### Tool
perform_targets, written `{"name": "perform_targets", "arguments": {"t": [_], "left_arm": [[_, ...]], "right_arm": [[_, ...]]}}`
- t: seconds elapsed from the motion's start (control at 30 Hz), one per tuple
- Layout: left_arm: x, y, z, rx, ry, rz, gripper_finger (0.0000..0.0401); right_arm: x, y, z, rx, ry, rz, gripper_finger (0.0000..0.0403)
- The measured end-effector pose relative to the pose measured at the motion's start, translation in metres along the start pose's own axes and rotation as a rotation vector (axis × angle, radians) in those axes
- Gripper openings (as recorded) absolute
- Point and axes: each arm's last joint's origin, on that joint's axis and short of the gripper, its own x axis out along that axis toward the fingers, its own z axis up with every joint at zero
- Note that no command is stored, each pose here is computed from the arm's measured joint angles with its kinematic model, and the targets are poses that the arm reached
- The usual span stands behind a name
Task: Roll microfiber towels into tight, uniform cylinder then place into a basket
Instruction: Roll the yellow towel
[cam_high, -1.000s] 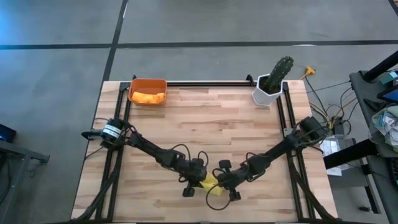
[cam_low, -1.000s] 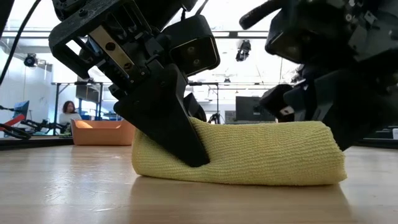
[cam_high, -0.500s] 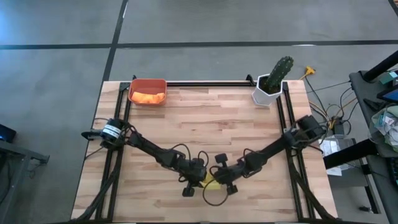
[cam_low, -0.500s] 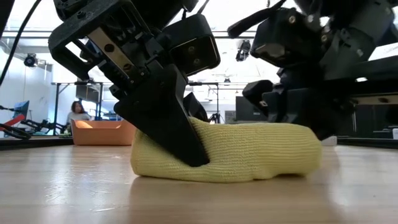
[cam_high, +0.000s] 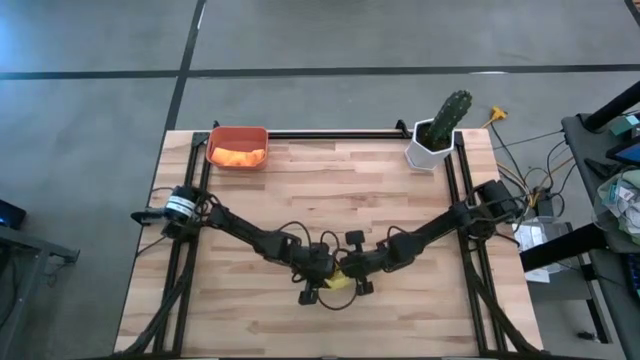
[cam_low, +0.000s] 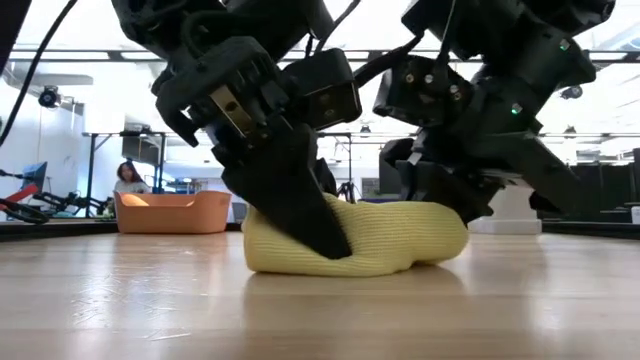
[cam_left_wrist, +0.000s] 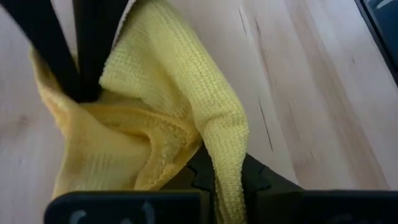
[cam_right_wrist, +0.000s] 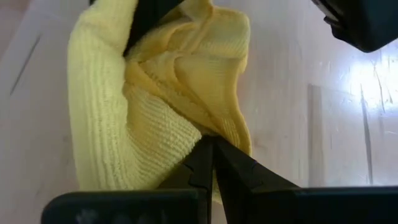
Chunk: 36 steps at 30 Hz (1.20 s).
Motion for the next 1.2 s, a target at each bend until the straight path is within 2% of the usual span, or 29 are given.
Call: {"name": "perform_targets", "arguments": {"t": [0.23, 0.43, 0.57, 0.7, 0.8, 0.9, 1.1, 1.2], "left_arm": [[-0.001, 0.006, 0.001, 0.004, -0.003, 0.016, 0.0004], [-0.003, 0.015, 0.000, -0.015, 0.009, 0.037, 0.0005], [-0.004, 0.024, 0.001, -0.033, 0.010, 0.055, 0.0005], [-0.007, 0.036, 0.003, -0.055, 0.001, 0.091, 0.0005], [-0.008, 0.040, 0.004, -0.063, -0.002, 0.101, 0.0005], [-0.009, 0.042, 0.005, -0.068, -0.008, 0.111, 0.0005], [-0.009, 0.043, 0.004, -0.073, -0.010, 0.118, 0.0005], [-0.009, 0.044, 0.005, -0.112, -0.012, 0.114, 0.0005]], "right_arm": [[-0.007, -0.009, 0.000, 0.032, 0.016, -0.012, 0.0013], [-0.041, -0.019, 0.002, 0.134, 0.042, -0.049, 0.0013], [-0.071, -0.024, 0.011, 0.195, -0.027, -0.045, 0.0013], [-0.100, -0.023, 0.022, 0.231, -0.157, 0.035, 0.0017], [-0.116, -0.018, 0.029, 0.281, -0.242, 0.091, 0.0042], [-0.116, -0.011, 0.028, 0.301, -0.242, 0.114, 0.0084], [-0.085, 0.003, 0.018, 0.286, -0.148, 0.107, 0.0180], [-0.069, 0.007, 0.014, 0.275, -0.102, 0.096, 0.0218]]}}
